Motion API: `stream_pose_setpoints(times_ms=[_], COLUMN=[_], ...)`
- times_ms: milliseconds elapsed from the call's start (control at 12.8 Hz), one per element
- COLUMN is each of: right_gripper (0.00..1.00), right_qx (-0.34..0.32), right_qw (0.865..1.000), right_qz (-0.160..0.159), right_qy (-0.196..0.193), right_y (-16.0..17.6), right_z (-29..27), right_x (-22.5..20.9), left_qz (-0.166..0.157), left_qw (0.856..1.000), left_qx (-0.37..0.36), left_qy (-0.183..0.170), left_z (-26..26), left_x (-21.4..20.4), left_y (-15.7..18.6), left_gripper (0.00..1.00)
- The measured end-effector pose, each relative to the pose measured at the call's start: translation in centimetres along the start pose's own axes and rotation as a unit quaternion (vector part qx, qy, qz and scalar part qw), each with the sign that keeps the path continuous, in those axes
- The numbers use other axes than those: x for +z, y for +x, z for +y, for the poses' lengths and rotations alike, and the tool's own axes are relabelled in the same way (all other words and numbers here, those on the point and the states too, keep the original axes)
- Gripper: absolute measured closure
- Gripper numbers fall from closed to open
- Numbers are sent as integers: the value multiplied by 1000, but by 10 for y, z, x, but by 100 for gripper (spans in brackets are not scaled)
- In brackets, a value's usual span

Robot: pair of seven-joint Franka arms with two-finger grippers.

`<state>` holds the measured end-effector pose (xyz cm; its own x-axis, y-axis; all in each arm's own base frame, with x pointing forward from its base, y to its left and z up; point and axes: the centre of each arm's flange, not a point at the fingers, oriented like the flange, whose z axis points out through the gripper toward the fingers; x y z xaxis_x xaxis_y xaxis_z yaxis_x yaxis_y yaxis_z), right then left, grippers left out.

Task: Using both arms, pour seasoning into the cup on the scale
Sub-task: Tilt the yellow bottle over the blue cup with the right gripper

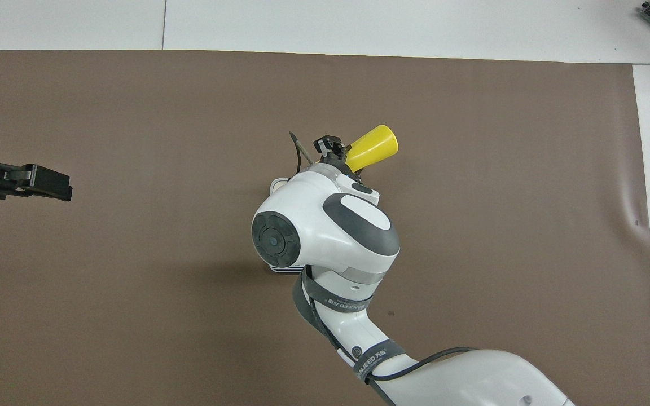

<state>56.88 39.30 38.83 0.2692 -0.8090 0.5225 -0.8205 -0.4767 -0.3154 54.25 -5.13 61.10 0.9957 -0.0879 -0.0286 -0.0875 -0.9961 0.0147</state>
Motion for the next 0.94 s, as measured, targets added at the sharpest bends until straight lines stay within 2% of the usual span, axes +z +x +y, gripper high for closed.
stream_pose_setpoints(times_ms=[390, 937], right_gripper=[53, 53], right_qx=[-36, -90], right_qw=[997, 989], right_qz=[55, 98], right_qy=[30, 67], right_y=[6, 0], right_z=[-2, 3], right_x=[-2, 5], left_qz=[0, -1], left_qw=[1000, 1000], left_qx=[0, 0], left_qy=[0, 0], left_z=[0, 0], left_x=[0, 1], left_y=[0, 0], left_gripper=[0, 0])
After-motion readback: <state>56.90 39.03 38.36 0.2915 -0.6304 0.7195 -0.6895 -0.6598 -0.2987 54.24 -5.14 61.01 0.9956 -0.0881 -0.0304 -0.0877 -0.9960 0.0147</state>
